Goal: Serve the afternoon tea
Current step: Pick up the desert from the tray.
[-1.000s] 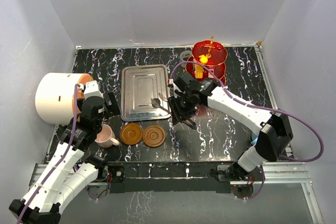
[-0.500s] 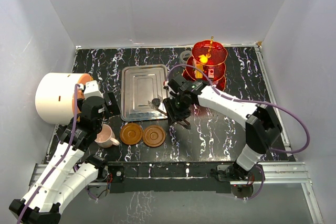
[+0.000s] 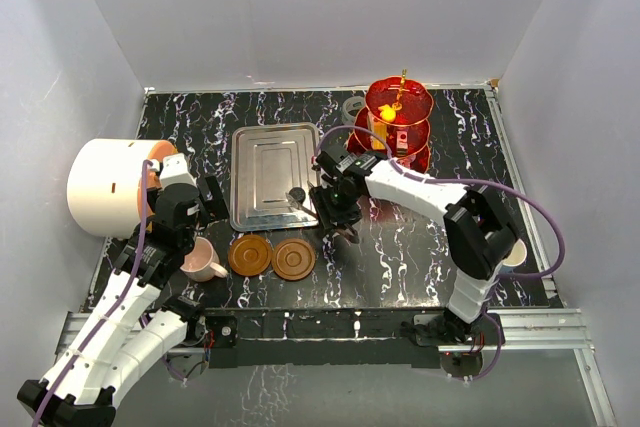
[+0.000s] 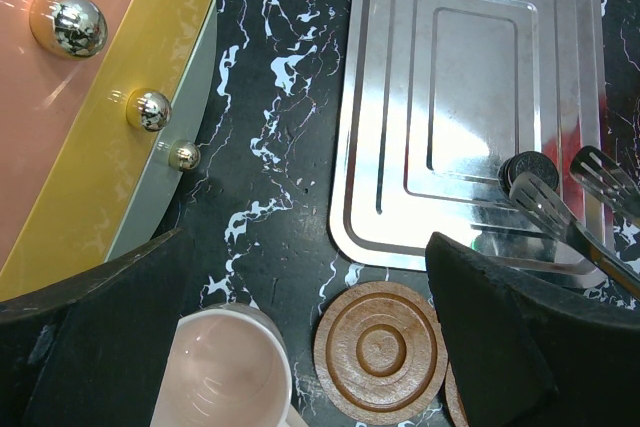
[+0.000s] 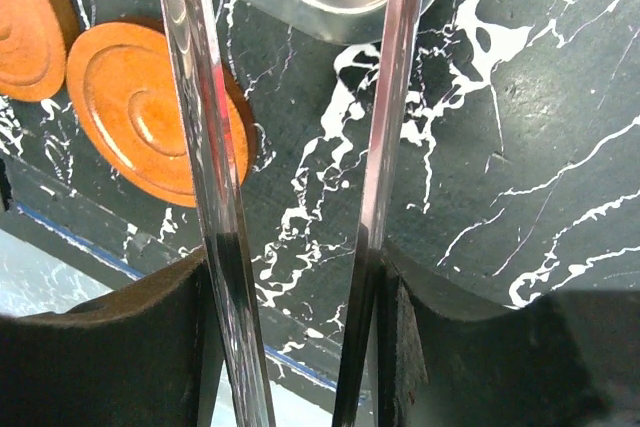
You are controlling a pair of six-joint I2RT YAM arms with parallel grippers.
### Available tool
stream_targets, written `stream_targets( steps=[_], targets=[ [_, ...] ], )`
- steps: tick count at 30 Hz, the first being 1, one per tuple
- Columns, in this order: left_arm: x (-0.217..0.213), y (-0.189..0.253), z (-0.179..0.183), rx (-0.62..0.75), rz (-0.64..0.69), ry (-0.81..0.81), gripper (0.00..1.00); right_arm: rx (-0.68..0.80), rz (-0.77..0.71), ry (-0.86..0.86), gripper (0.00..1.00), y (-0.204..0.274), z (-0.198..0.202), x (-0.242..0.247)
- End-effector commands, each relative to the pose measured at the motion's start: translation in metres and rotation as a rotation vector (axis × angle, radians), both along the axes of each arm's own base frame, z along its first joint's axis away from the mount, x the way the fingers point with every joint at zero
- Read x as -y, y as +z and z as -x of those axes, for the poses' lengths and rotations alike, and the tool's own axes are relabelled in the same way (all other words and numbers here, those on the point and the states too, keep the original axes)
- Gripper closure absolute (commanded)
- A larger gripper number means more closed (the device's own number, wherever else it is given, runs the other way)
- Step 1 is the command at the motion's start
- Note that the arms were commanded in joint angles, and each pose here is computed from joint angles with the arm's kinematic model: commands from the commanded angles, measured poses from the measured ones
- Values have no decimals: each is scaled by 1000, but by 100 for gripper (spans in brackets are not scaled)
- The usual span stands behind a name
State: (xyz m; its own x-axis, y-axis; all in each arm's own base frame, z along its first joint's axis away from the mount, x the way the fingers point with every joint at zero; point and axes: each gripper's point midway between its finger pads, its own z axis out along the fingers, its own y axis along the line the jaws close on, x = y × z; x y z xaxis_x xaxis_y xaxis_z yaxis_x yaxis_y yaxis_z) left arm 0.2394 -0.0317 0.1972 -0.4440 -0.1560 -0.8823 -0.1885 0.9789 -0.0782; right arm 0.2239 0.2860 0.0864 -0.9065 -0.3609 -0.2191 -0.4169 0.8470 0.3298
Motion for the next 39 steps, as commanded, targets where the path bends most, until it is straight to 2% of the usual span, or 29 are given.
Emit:
stream_targets(
  steps=[1,7,19,29,39],
  targets=[
    [-3,6,0,13,-12,10,1,35,-57,-5,53,2,-18,-16],
    [-3,6,0,13,-11,8,1,19,-50,8,55,-7,-19,-18],
    [-3,5,0,9,-13,6,1,60,-71,-1,69,9,-27,-23],
    [-2,5,-1,8,-10,2,1,262,-227,-79,72,122,-42,-11],
    [0,6,0,11,-5,-5,1,457,-230,-282,71,223,-47,80]
  ],
)
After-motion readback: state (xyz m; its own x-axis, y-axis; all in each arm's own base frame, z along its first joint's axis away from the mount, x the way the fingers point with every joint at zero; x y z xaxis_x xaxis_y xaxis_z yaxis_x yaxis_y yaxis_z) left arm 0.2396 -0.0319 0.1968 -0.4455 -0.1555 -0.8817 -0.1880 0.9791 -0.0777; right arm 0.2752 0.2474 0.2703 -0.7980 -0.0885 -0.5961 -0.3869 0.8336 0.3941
